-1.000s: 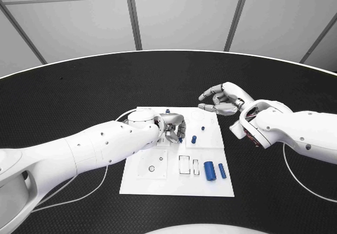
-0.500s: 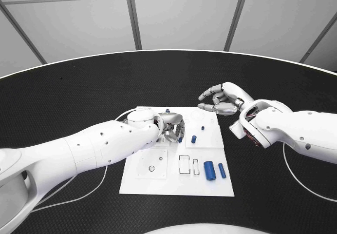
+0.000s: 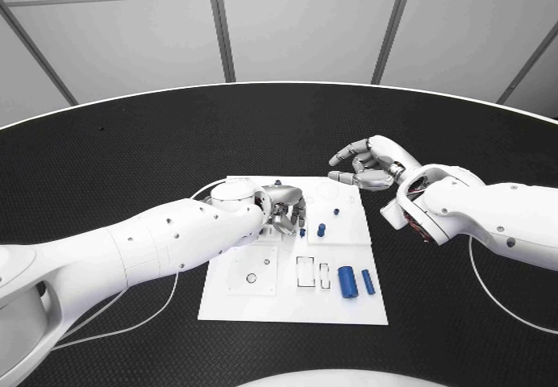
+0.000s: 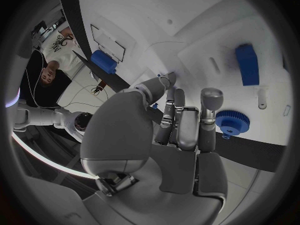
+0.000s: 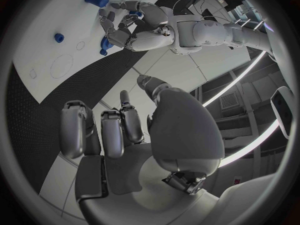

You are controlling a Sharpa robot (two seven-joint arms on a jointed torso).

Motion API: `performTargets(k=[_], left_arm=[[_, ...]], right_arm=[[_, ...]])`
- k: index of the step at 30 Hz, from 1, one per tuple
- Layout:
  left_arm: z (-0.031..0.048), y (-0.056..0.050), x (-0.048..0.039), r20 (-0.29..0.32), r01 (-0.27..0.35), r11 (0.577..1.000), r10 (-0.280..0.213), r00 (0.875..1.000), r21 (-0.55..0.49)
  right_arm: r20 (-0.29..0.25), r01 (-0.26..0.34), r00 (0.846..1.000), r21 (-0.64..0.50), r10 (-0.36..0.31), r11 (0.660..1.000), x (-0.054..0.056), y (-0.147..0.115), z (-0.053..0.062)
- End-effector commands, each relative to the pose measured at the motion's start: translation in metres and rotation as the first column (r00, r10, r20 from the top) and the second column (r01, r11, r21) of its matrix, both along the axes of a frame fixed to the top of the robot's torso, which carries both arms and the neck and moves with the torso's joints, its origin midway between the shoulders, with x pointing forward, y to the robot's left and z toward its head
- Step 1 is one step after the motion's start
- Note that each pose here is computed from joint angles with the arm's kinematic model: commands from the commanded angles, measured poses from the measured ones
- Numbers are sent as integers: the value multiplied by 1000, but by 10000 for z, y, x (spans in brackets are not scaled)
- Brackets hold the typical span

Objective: Assemble the parts on the task board

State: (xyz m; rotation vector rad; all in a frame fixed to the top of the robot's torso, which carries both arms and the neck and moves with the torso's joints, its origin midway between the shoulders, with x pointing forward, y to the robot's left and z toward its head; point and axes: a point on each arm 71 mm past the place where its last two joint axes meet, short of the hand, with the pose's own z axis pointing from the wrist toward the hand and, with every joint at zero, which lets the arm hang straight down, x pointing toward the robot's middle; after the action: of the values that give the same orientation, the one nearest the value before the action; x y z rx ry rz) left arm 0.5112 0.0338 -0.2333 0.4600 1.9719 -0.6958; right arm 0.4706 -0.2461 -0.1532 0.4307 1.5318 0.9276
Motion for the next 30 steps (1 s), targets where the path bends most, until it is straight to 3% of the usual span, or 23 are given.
performTargets(k=[1,14,30], left_arm=[[6,1,1,6,1,1000,-1,1000,-8],[76,9,-39,51,52,994,-48,998,-99],[32,45,-88,0,96,994,-96,995,-56]], right_arm=[[0,0,1000,0,0,1000,0,-1,0],[-1,0,1000,-1,0,1000,6,-1,-2],[-2,0,1000,-2,0,1000,12,-2,-5]])
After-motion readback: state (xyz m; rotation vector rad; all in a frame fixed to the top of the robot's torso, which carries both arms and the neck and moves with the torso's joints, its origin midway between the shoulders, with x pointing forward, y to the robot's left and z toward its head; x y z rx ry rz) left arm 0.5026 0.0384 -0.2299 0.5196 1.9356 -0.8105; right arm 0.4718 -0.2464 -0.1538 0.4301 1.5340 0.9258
